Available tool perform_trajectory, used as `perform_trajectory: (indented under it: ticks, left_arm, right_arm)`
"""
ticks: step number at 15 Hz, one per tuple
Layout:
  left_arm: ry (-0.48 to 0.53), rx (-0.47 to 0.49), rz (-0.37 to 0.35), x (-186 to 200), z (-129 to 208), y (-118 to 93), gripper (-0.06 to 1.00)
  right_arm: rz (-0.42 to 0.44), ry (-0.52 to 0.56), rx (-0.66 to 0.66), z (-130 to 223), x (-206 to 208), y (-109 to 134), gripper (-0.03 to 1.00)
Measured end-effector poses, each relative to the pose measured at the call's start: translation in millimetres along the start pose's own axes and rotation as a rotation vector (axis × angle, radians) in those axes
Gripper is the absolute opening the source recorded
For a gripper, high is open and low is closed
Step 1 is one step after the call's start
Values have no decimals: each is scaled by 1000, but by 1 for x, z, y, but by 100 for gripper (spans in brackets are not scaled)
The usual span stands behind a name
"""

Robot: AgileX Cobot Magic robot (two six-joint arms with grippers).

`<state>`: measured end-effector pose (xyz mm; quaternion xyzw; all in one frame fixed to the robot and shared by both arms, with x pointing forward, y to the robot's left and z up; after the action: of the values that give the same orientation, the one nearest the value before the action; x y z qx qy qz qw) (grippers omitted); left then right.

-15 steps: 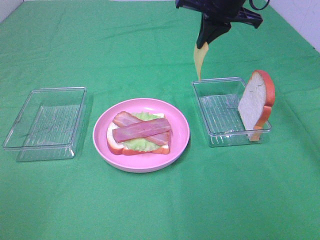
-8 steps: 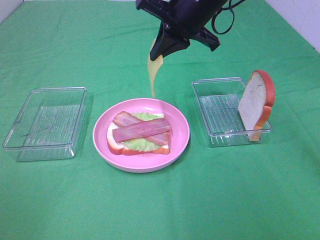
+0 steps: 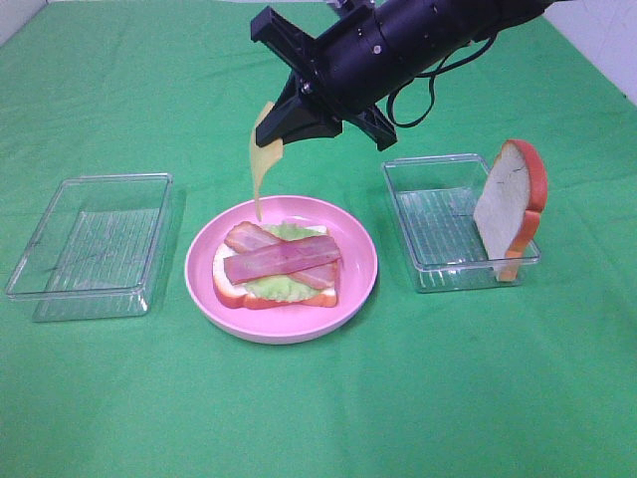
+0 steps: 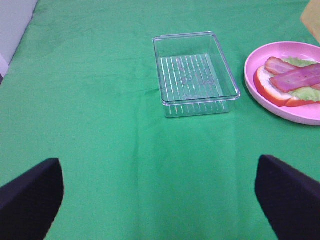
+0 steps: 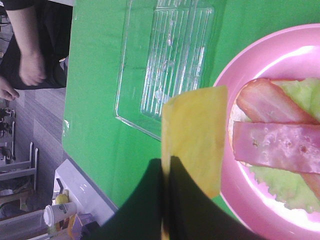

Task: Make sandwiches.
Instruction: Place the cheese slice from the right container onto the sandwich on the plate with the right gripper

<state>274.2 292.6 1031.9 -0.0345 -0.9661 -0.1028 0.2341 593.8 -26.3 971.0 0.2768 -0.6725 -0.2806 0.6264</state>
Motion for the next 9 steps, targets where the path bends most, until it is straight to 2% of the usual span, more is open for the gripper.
perform_trajectory:
  ticks: [2,7,9]
  left_arm:
    - [0,0,0,0,0,0,97]
    - [0,0,0,0,0,0,97]
    - [0,0,0,0,0,0,97]
  right_arm:
    - [-14,10,-28,-1,-6,-2,2]
    - [-145,95,-142,-3,-46,-15,2]
    - [-149,125,-163,-3,-60,-27,2]
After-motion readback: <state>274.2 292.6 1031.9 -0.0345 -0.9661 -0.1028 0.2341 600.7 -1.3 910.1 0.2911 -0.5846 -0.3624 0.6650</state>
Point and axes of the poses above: a point on each arm's last joint axis where the gripper is mounted, x pointing back along that axis away from the gripper, y along the wrist's bending axis when the last joint is at zero, z = x × y, the point moved 5 cm from there along -x, pointing out along that axis toward the gripper, and after that the axes turned 13 degrees about -x, right-handed, at the moved point
